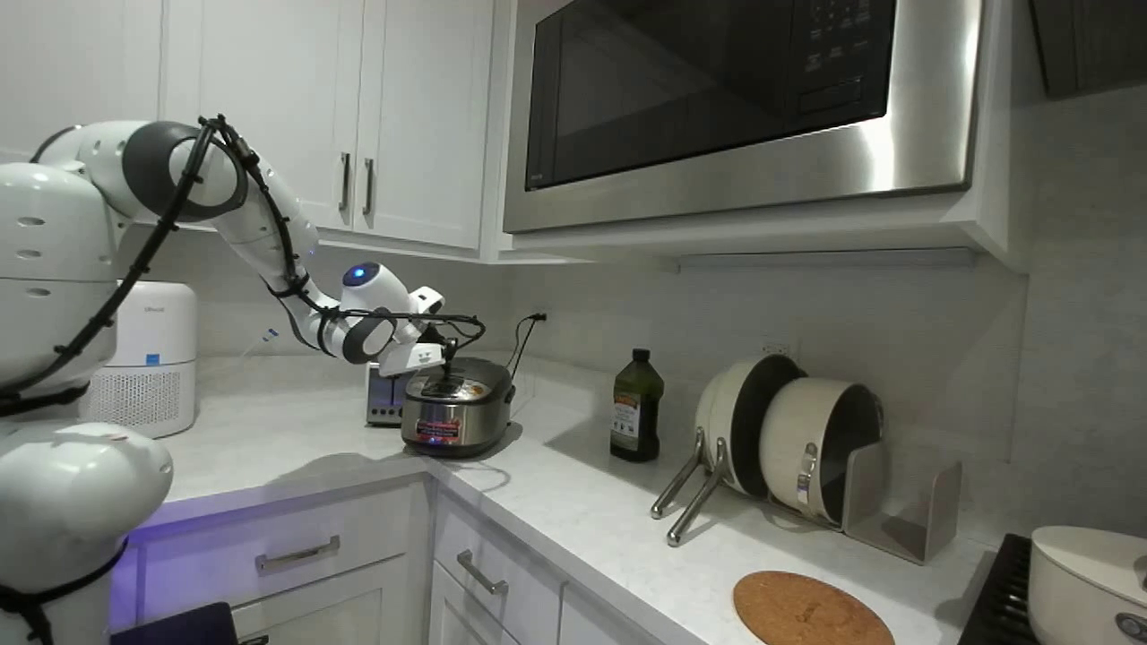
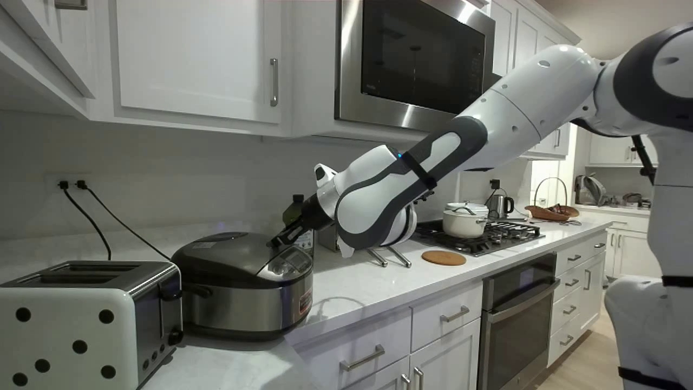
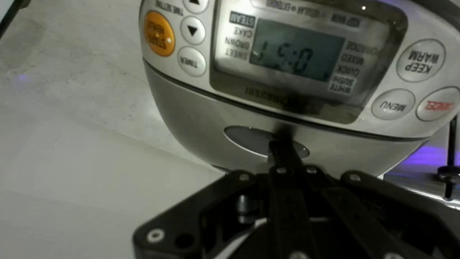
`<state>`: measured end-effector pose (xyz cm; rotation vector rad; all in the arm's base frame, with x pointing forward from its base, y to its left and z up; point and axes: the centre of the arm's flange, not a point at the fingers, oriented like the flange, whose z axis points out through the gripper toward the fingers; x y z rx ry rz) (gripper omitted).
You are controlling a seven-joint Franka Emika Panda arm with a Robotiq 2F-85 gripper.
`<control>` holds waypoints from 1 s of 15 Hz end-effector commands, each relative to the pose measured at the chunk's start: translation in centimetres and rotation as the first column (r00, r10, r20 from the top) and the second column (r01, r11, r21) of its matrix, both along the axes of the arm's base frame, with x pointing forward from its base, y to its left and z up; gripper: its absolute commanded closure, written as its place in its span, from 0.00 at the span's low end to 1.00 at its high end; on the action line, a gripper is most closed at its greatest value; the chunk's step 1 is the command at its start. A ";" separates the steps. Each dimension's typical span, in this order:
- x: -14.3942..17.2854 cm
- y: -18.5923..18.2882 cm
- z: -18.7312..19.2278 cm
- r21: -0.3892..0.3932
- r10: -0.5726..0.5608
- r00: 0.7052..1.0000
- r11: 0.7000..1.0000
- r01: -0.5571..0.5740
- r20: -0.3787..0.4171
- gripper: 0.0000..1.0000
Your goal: Press the button to open the rice cooker.
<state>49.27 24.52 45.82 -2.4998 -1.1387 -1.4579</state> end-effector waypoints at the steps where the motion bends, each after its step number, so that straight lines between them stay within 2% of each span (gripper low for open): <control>1: 2.0 0.1 -0.1 -0.012 -0.020 0.999 1.000 0.021 0.044 1.00; 8: 3.7 -1.4 -0.4 -0.024 -0.049 0.998 0.998 0.050 0.039 1.00; 15: 2.8 -0.3 -0.1 -0.038 -0.031 0.999 0.999 0.031 0.010 1.00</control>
